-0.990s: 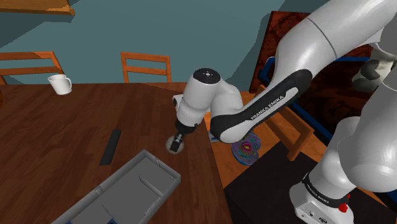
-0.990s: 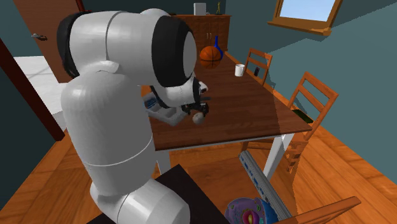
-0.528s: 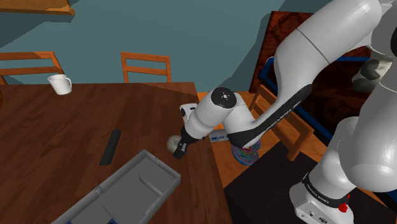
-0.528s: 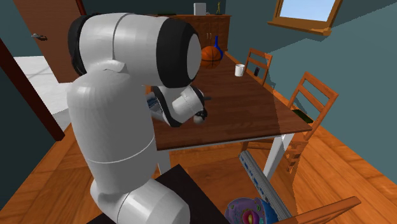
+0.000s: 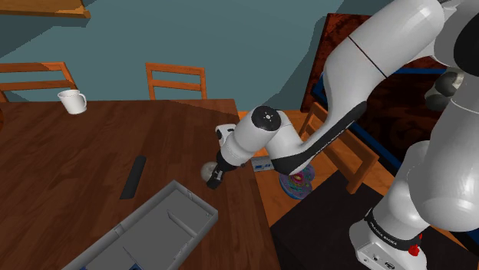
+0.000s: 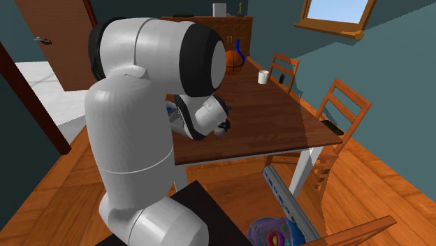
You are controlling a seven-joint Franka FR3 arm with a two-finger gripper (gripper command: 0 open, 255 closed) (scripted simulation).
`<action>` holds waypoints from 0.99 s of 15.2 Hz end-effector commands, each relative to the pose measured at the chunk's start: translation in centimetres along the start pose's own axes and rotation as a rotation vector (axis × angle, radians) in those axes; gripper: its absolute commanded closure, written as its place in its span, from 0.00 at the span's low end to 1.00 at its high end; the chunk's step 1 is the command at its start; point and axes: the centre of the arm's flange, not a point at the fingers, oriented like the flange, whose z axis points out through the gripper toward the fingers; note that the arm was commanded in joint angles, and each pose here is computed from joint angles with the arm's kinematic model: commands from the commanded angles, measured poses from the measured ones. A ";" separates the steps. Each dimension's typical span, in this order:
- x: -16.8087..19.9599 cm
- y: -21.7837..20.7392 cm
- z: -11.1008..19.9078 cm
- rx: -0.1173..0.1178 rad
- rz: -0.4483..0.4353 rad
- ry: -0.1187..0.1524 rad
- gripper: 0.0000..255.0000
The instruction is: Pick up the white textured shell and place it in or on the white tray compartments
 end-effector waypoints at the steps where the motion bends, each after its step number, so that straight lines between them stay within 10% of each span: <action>1: -1.0 -1.4 0.3 0.017 -0.019 -0.019 0.00; 2: -1.5 -1.3 0.3 0.017 -0.020 -0.020 1.00; 15: -0.1 -1.0 -1.5 0.017 -0.019 -0.019 1.00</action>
